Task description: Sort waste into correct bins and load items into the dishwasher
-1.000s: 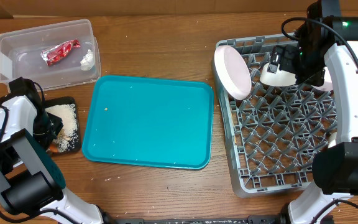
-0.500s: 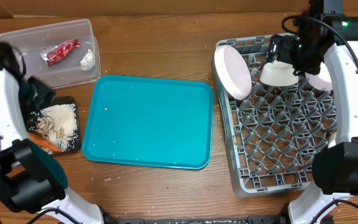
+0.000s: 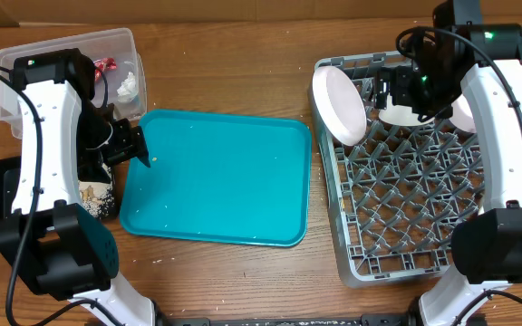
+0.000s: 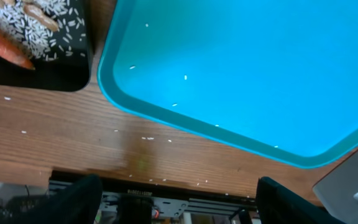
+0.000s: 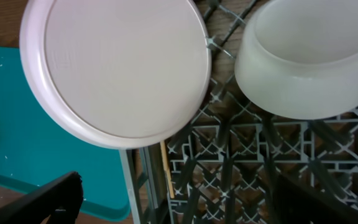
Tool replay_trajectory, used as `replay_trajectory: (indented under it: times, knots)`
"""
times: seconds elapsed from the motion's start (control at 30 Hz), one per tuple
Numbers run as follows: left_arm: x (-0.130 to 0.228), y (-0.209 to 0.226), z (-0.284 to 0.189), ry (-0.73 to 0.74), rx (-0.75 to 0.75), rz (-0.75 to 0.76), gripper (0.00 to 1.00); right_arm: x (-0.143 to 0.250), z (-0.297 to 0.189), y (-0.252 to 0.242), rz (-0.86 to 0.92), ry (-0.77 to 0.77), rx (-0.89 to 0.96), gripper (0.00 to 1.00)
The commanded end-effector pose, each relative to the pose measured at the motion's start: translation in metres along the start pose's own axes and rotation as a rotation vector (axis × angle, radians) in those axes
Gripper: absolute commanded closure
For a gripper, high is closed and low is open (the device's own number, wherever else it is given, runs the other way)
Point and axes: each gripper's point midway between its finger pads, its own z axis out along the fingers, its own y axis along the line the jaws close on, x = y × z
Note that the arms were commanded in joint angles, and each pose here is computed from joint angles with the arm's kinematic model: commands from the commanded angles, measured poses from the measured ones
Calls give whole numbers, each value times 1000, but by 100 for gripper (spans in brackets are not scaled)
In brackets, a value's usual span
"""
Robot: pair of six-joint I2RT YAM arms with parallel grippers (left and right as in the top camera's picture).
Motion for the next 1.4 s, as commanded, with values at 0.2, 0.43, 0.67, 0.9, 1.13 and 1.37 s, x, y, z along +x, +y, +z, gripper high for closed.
replay_trajectory:
  times: [0.2, 0.43, 0.67, 0.9, 1.13, 1.37]
  knots:
    - [37, -18, -39, -378, 60, 146, 16, -3, -65, 0, -8, -284, 68, 0]
    - [76, 12, -53, -815, 41, 8, 0, 32, -90, 3, -55, -531, 41, 0]
    - [109, 25, -47, -974, 109, -36, 0, 86, -73, -12, -52, -568, 64, 0]
    - [124, 32, -32, -911, 85, -39, 0, 114, -52, -20, -24, -433, 82, 0]
    - [126, 33, -30, -900, 81, -39, 0, 112, -45, -22, -18, -406, 85, 0]
    - [126, 33, -30, -900, 81, -39, 0, 112, -44, -22, -18, -404, 85, 0]
